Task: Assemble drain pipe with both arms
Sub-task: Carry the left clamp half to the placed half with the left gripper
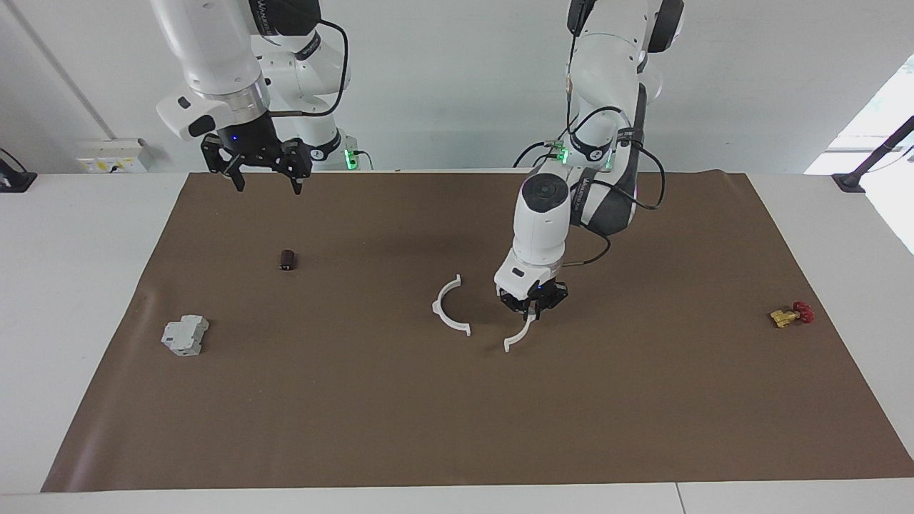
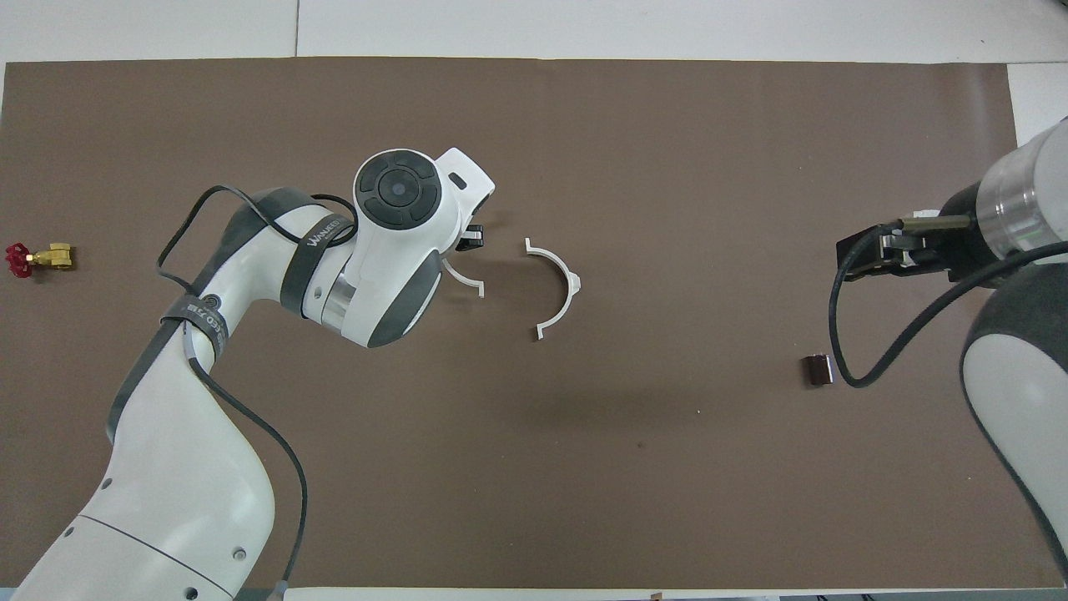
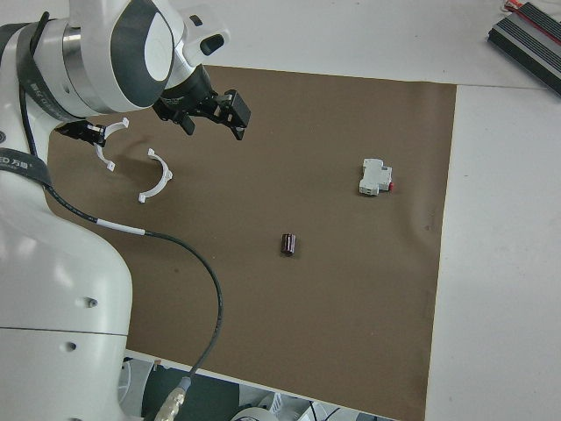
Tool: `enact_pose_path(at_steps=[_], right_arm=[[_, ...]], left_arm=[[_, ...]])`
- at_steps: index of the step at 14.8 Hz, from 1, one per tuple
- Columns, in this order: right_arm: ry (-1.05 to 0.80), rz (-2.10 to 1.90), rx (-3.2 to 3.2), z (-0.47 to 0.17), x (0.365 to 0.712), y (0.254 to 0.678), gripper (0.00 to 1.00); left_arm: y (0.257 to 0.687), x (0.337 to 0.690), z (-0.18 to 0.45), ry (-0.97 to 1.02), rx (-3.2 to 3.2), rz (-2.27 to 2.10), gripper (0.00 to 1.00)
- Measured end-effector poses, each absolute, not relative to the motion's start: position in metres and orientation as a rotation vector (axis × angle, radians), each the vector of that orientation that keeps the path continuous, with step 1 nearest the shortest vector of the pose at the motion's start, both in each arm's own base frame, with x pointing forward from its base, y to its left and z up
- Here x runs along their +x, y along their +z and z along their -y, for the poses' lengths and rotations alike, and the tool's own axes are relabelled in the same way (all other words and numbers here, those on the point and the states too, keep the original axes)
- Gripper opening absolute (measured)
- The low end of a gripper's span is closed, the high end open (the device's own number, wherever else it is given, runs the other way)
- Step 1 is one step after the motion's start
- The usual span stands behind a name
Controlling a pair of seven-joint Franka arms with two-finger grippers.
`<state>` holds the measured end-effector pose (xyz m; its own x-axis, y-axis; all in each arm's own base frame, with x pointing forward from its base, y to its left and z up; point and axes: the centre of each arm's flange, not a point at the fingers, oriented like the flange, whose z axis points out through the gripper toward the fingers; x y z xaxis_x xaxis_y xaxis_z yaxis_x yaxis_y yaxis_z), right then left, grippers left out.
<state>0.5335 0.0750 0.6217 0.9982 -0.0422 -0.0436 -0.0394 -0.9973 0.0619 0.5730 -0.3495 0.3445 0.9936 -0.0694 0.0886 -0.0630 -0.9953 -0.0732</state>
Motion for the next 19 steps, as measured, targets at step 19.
enact_pose_path(at_steps=[19], right_arm=[[-0.126, 0.108, 3.094, -0.042, 0.535, 0.595, 1.00]], left_arm=[[0.307, 0.524, 0.402, -0.145, -3.070, -0.058, 0.21]])
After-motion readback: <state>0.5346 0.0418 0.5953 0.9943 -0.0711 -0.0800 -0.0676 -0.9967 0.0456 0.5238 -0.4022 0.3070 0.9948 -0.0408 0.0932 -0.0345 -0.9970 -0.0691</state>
